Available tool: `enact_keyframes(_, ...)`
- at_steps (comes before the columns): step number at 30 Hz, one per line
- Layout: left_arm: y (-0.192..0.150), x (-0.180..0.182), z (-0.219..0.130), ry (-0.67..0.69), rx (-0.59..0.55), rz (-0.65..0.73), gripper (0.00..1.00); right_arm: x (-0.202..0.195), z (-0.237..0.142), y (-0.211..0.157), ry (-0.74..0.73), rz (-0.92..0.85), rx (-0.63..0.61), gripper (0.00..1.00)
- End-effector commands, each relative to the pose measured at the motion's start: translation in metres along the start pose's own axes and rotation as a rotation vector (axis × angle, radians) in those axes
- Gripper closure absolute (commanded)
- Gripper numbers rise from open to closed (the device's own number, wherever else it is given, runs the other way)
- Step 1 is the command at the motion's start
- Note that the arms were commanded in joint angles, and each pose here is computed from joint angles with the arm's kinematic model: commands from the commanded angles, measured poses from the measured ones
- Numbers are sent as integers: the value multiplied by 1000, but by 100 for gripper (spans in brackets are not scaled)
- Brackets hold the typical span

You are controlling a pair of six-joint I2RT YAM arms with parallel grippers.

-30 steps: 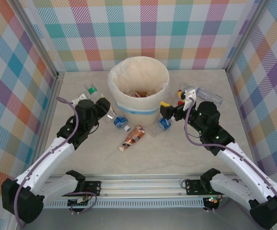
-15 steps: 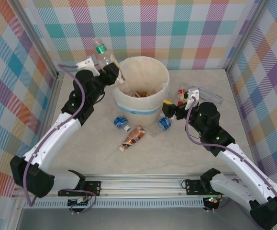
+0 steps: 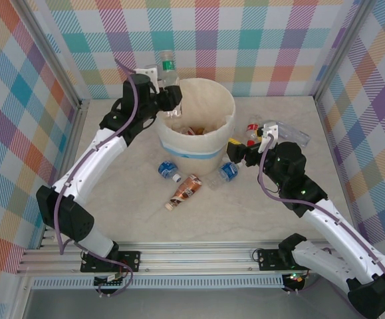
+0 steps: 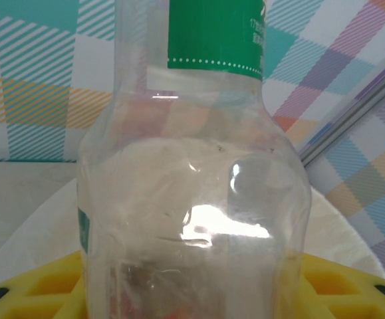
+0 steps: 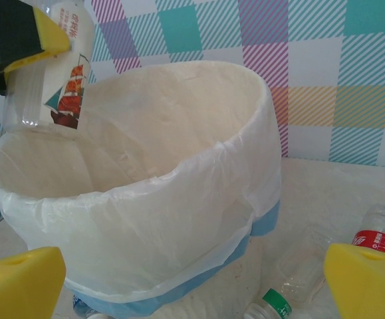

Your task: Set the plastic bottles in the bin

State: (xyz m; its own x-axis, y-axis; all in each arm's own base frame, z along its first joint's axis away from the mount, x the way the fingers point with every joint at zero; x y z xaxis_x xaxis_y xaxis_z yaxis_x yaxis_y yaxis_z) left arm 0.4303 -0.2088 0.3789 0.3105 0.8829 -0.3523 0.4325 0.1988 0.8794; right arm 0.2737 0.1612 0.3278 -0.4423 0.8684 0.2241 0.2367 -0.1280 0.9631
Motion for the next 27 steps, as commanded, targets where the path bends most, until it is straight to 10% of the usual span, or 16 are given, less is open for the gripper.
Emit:
enact_keyframes(1, -8, -8, 2, -28, 75, 69, 46, 0, 0, 6, -4, 10, -22, 0)
enact_keyframes(9, -10, -22, 10, -92, 154, 63, 21, -3, 5, 1, -27, 9, 1, 0)
enact_keyframes(27, 4, -29, -8, -111, 108, 14, 13, -15, 8, -6, -93, 1, 11, 0)
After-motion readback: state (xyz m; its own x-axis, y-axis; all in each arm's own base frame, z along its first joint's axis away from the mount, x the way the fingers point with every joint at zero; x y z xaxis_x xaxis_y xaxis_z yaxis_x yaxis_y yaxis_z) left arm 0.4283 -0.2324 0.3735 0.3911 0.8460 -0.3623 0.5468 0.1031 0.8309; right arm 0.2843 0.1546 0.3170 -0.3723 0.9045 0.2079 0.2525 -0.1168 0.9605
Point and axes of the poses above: each hand's point on the last joint's axis, 136 mm out from that joint toward the fingers, its own z axis out along the fingers, its own x axis along the line the jaws close on, y = z × x, the point moved 2 cm from there along -z, back along the fingers, and after that the axes turned 2 degrees about z, right-handed, at the moved point
